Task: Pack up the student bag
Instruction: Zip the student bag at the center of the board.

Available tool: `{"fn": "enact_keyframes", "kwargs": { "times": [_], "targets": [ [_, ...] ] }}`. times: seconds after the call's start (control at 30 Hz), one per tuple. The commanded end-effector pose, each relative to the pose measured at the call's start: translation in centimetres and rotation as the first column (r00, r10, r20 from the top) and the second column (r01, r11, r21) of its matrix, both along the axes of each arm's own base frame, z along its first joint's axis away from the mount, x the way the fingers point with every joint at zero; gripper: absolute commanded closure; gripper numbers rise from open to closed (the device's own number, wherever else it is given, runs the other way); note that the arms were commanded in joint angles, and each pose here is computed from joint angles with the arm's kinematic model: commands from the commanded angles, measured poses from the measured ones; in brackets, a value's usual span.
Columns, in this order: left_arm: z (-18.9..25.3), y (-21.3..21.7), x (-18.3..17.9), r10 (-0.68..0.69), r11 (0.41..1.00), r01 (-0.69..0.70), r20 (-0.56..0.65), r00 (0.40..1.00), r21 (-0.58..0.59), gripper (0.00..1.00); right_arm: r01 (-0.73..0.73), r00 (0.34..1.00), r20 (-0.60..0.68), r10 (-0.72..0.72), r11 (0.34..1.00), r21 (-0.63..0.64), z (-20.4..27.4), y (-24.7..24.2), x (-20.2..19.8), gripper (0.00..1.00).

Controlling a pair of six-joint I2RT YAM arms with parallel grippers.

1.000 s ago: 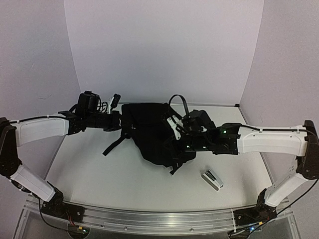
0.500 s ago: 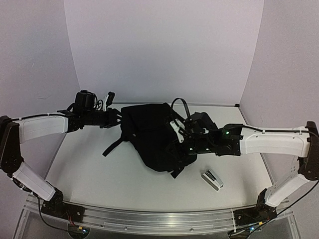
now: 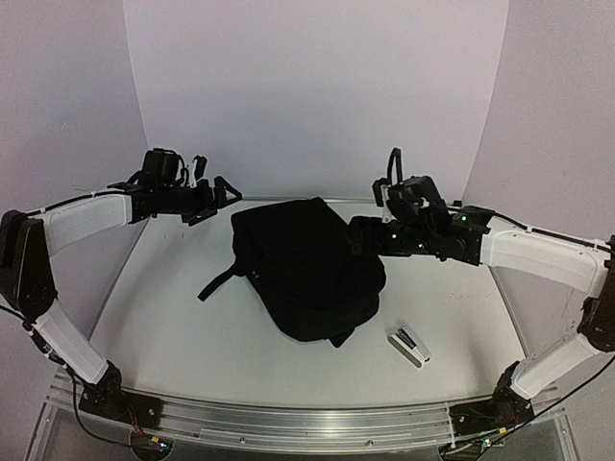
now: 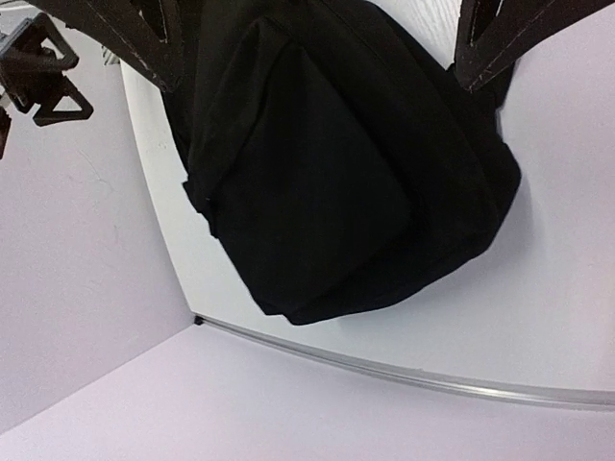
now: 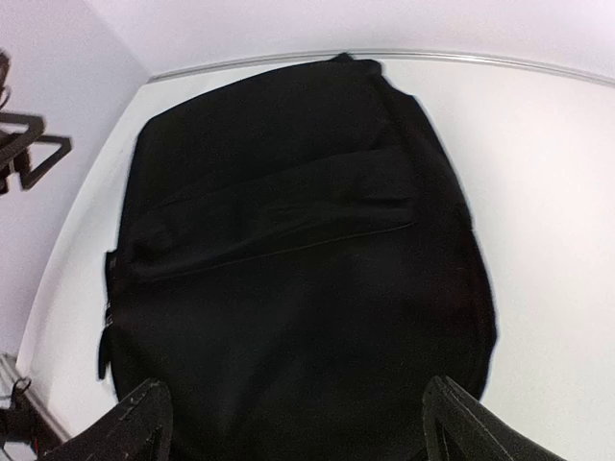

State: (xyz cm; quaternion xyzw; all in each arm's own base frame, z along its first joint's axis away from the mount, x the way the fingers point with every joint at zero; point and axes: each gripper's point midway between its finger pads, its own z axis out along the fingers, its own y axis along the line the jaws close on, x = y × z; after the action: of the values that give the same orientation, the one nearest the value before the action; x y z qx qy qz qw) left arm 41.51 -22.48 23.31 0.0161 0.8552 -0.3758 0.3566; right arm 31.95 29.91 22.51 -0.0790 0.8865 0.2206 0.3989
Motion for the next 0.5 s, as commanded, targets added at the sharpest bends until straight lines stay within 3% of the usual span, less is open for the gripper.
{"fn": "enact_keyframes", "kwargs": {
  "times": [0.0,0.23,0.33,0.47],
  "targets": [
    [-3.3,2.5,3.0,0.083,0.996,-0.077,-0.115,0.99,0.05,0.01,0.171,0.975,-0.143,-0.168,0.985,0.01,-4.3,-4.2,2.1,0.1],
    [-6.3,1.6,5.0,0.042,0.999,-0.043,-0.205,0.978,-0.004,0.03,0.215,0.936,-0.302,-0.183,0.974,0.076,-10.3,-6.4,2.2,0.15],
    [-7.3,1.3,4.7,0.038,0.999,-0.046,-0.239,0.97,-0.029,0.09,0.183,0.93,-0.348,-0.12,0.971,0.154,-11.9,-5.5,1.8,0.19],
    [-8.3,0.9,3.8,0.021,0.995,-0.046,-0.27,0.963,-0.086,0.22,0.123,0.925,-0.378,-0.031,0.968,0.221,-13.2,-3.8,1.4,0.35]
  ]
}}
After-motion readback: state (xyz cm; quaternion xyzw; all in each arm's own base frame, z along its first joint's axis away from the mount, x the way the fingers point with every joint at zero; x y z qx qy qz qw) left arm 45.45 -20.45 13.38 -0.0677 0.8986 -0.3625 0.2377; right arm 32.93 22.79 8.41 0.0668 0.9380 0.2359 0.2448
